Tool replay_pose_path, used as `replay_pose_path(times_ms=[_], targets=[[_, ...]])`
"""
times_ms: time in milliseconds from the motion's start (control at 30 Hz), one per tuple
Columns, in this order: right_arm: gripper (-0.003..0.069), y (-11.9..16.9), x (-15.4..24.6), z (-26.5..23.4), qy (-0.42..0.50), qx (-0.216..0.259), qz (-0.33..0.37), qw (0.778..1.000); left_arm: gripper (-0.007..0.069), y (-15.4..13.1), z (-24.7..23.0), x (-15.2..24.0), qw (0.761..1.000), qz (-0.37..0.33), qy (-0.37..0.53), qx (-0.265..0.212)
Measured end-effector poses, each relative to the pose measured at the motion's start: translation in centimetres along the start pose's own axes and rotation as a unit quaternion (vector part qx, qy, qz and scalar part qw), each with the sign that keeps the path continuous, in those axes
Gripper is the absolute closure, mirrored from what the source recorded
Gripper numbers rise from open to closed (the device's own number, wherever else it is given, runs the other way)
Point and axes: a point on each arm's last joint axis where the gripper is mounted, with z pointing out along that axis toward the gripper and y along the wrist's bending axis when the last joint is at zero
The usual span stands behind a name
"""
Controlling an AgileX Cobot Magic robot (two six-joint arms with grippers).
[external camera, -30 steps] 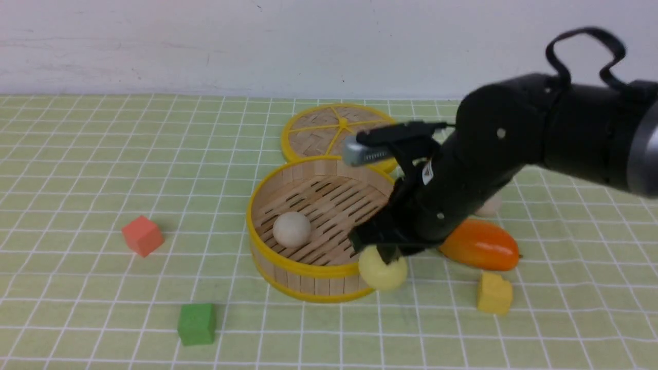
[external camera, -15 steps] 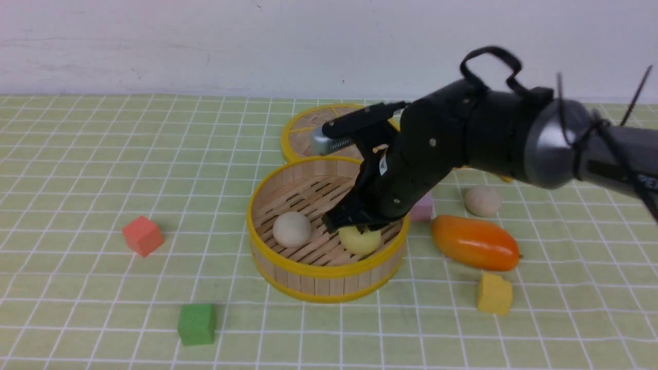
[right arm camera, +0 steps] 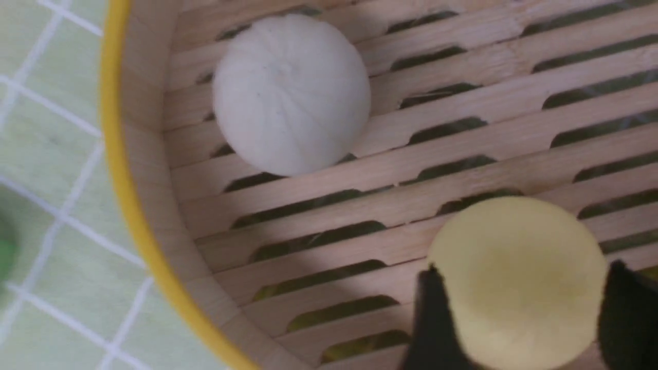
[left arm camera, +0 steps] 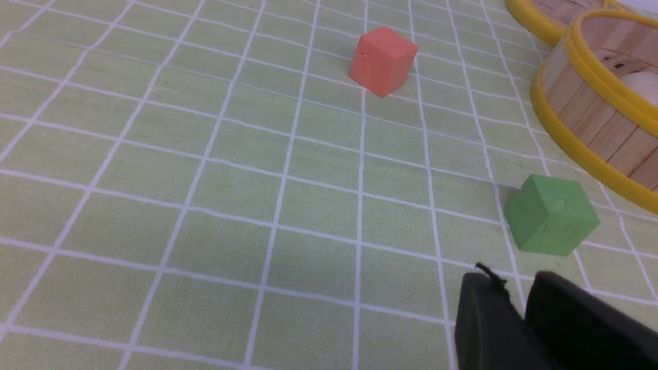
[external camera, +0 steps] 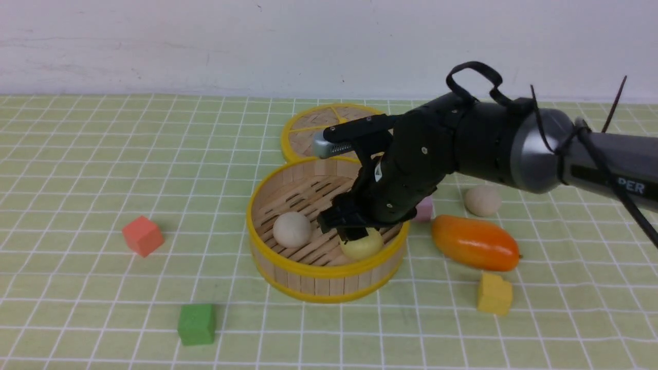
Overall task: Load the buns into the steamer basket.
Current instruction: Use the right arm to put the steamed stuffed bun into the steamer, then use the right arm to grab a steamed stuffed bun
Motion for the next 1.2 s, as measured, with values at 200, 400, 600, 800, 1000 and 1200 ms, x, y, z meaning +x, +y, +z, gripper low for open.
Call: replay_pose_path(times_ms=[200, 400, 600, 800, 1000, 1200], targets=[[0.013, -3.8, -2.8, -3.7, -0.051, 0.014, 0.048, 0.997, 0.0498, 0.0, 0.0, 0.0, 1.0, 0.0, 0.0, 0.0], [0.013, -12.1, -2.8, -4.1, -0.059, 0.069, 0.12, 0.989, 0.0494, 0.0, 0.0, 0.0, 1.0, 0.0, 0.0, 0.0], [0.0136, -19.6, -0.8, -0.9, -0.037, 0.098, 0.212, 0.972, 0.0487, 0.0, 0.0, 0.0, 1.0, 0.0, 0.0, 0.0], [0.0191, -20.7, -0.5, 0.9, -0.047, 0.096, 0.214, 0.971, 0.0479, 0.0, 0.0, 0.0, 1.0, 0.0, 0.0, 0.0], [0.0276, -21.0, -0.3, 2.0, -0.051, 0.098, 0.204, 0.973, 0.047, 0.0, 0.0, 0.0, 1.0, 0.0, 0.0, 0.0], [0.0337, -21.6, 0.1, 2.4, -0.041, 0.109, 0.196, 0.974, 0.0462, 0.0, 0.0, 0.0, 1.0, 0.0, 0.0, 0.0]])
